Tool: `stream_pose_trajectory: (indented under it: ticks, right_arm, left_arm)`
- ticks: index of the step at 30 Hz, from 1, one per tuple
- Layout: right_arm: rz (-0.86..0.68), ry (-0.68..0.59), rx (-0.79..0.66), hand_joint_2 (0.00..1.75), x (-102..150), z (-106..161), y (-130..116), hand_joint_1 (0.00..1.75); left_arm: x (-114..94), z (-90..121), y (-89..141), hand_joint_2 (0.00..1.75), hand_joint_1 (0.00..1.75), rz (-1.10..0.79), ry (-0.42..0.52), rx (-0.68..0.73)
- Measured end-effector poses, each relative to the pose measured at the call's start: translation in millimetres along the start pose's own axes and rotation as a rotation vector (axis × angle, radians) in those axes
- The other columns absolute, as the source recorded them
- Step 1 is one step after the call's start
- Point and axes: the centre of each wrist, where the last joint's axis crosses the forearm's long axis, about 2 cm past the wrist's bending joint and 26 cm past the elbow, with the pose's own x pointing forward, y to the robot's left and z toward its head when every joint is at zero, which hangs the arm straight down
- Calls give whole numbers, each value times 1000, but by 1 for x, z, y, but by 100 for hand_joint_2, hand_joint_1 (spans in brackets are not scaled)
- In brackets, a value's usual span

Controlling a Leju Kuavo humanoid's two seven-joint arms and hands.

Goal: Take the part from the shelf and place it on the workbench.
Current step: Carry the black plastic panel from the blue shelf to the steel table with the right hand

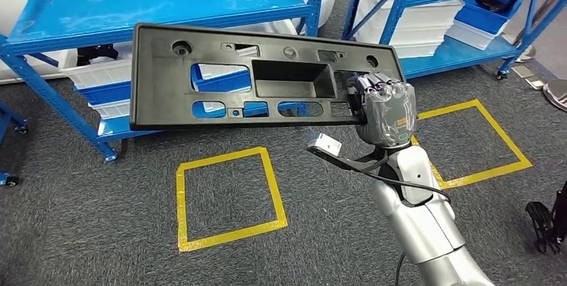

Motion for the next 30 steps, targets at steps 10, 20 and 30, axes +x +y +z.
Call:
stream_pose_trajectory:
  ticks: [10,20,30]
  right_arm:
    - [0,7,7,175,-2,3,-3,175]
    - [-9,21,23,175,5,17,-2,175]
    - [17,44,34,175,-2,22,-6,175]
  left_arm:
    - [1,0,0,175,0,-2,10,4]
    - [-3,-1,3,175,0,-4,9,9]
    - [-3,-1,2,175,0,-5,2,11]
